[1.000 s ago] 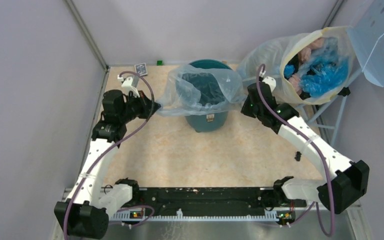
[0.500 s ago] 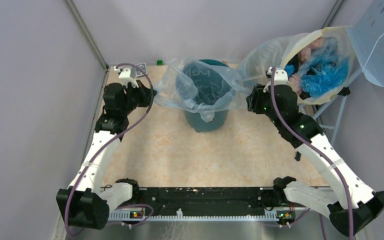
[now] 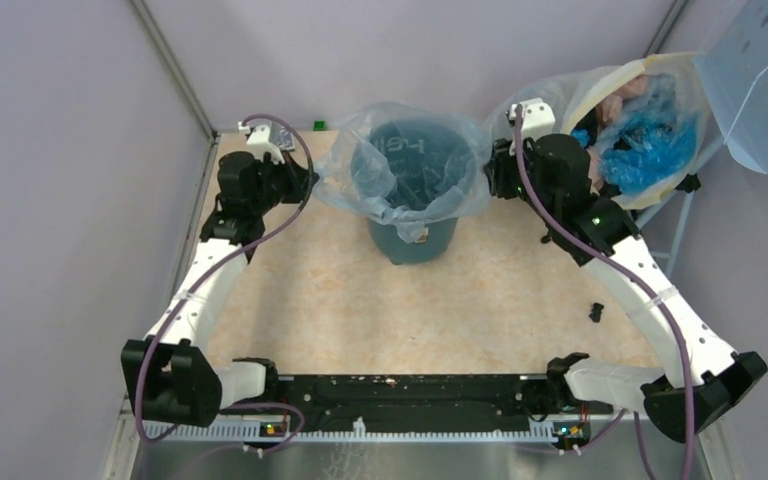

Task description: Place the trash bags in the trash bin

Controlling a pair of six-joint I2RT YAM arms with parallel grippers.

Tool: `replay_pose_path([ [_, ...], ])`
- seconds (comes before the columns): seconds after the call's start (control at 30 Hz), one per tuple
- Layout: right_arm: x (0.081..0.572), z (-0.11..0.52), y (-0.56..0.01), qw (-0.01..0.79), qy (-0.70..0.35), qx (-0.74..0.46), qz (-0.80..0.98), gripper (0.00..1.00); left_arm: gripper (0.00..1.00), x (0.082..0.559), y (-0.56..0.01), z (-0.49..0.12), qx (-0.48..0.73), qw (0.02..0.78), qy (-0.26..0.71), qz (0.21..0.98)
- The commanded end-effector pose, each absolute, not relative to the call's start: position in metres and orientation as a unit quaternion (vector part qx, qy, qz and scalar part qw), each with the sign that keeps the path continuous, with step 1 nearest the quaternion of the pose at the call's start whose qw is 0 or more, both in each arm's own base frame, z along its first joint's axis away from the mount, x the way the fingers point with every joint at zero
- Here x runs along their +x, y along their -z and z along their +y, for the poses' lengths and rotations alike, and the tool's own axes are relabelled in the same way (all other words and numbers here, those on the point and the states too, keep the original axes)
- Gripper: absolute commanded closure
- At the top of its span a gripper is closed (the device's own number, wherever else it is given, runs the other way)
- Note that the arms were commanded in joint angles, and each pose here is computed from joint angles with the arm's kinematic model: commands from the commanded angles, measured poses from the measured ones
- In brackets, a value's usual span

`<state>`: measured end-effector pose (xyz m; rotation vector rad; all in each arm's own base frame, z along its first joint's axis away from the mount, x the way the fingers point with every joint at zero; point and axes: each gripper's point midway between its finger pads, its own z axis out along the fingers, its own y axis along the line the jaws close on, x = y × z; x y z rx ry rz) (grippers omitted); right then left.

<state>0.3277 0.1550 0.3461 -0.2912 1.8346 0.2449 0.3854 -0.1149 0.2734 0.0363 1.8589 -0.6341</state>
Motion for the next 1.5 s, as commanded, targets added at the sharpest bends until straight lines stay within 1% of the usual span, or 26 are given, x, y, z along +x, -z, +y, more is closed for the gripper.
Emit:
replay_pose_path([
  [0.0,0.346,0.142,-0.352,0.590,-0.073,-0.080,0.800,0.71,1.00,0.396,-0.291,-0.119,0.016,0.570,0.286,0.770],
  [0.07,0.357,0.139,-0.335,0.566,-0.072,-0.059,0.819,0.77,1.00,0.400,-0.282,-0.122,0.008,0.559,0.296,0.775],
  [0.17,0.373,0.138,-0.319,0.547,-0.110,-0.035,0.829,0.87,1.00,0.407,-0.277,-0.125,-0.003,0.554,0.308,0.774],
  [0.27,0.391,0.138,-0.306,0.528,-0.142,-0.020,0.837,0.93,1.00,0.417,-0.273,-0.128,-0.014,0.546,0.319,0.775],
  [0.37,0.406,0.142,-0.300,0.519,-0.149,-0.021,0.842,0.93,1.00,0.426,-0.269,-0.135,-0.019,0.532,0.337,0.776],
  [0.53,0.429,0.157,-0.286,0.498,-0.162,-0.033,0.851,0.91,1.00,0.436,-0.267,-0.155,-0.009,0.514,0.381,0.768],
  [0.7,0.431,0.184,-0.262,0.460,-0.218,-0.071,0.857,0.90,1.00,0.440,-0.261,-0.179,0.022,0.501,0.422,0.755],
  [0.8,0.417,0.202,-0.257,0.445,-0.267,-0.100,0.849,0.93,1.00,0.439,-0.256,-0.194,0.041,0.485,0.448,0.750],
  [0.87,0.398,0.211,-0.253,0.428,-0.295,-0.111,0.847,0.94,1.00,0.435,-0.254,-0.202,0.056,0.474,0.466,0.745],
  [1.03,0.346,0.220,-0.242,0.399,-0.297,-0.114,0.860,0.95,1.00,0.424,-0.244,-0.193,0.061,0.475,0.431,0.765],
  [1.13,0.316,0.227,-0.243,0.390,-0.324,-0.107,0.855,0.97,1.00,0.408,-0.256,-0.193,0.067,0.482,0.440,0.755],
  [1.27,0.288,0.236,-0.253,0.389,-0.352,-0.114,0.844,0.97,1.00,0.391,-0.265,-0.197,0.086,0.467,0.459,0.751],
  [1.3,0.285,0.234,-0.255,0.392,-0.350,-0.112,0.844,0.95,1.00,0.389,-0.265,-0.198,0.088,0.462,0.459,0.754],
  [1.33,0.284,0.228,-0.255,0.395,-0.336,-0.106,0.848,0.89,1.00,0.388,-0.266,-0.198,0.090,0.460,0.458,0.756],
  [1.43,0.285,0.212,-0.255,0.408,-0.297,-0.098,0.858,0.60,1.00,0.389,-0.264,-0.191,0.083,0.467,0.434,0.766],
  [1.47,0.284,0.208,-0.255,0.410,-0.287,-0.101,0.860,0.53,1.00,0.391,-0.264,-0.188,0.081,0.473,0.423,0.769],
])
